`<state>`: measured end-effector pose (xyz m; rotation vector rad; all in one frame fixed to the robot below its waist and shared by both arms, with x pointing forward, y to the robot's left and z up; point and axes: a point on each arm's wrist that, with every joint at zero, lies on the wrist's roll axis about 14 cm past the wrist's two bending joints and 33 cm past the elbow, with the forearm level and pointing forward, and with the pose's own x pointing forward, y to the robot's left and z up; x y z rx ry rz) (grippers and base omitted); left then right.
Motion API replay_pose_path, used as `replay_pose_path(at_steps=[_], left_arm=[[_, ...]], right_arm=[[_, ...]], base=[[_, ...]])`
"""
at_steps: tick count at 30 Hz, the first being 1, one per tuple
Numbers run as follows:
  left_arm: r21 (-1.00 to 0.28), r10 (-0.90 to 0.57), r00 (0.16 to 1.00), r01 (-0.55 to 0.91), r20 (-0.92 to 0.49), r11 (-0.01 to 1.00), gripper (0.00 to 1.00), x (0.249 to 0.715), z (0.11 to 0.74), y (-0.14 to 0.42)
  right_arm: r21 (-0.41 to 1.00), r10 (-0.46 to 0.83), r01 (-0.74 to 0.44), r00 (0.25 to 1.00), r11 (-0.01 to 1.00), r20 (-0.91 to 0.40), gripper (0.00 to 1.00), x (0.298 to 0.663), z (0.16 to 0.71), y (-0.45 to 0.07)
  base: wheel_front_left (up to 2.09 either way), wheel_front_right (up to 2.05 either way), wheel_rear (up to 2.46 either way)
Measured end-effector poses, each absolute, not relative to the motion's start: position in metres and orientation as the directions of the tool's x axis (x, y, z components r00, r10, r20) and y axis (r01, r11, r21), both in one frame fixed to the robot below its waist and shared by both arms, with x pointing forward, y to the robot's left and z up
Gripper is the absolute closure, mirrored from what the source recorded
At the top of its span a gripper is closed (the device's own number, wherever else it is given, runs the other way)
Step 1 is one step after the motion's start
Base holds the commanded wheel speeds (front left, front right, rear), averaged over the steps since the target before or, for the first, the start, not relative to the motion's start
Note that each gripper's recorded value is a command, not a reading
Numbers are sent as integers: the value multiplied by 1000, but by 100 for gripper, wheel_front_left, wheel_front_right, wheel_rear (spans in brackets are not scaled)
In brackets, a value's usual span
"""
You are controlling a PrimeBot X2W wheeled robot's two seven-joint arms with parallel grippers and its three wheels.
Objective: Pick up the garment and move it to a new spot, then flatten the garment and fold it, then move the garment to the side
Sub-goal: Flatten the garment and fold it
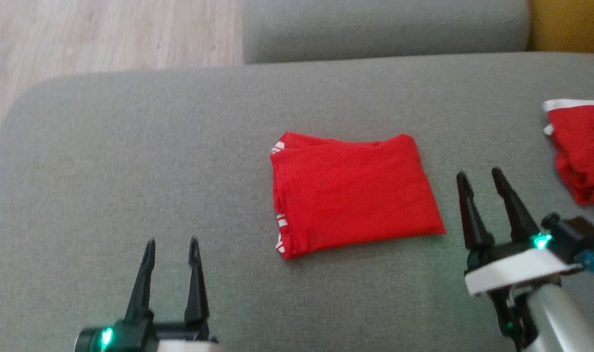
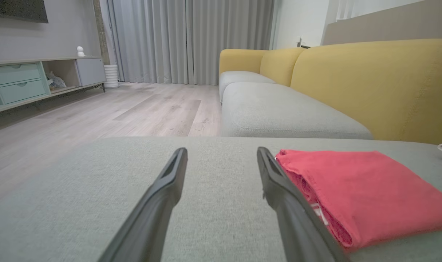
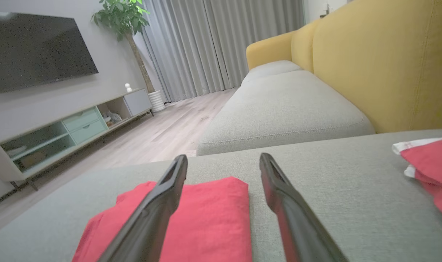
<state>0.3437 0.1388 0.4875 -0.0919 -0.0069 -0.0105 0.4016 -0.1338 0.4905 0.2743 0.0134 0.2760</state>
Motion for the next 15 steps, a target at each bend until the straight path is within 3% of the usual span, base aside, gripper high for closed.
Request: replay_pose_path(at_steps=[7, 15], left_arm=[[-82, -9, 1000, 8, -17, 997, 0, 314, 480, 145], [-59, -8, 1000, 9, 14, 998, 0, 304, 487, 153]], right_arm=[[107, 259, -256, 966, 961, -16, 0, 356, 480, -144], [79, 231, -226, 971, 971, -55, 0, 327, 465, -140]], base=[[0, 0, 0], [0, 0, 0]])
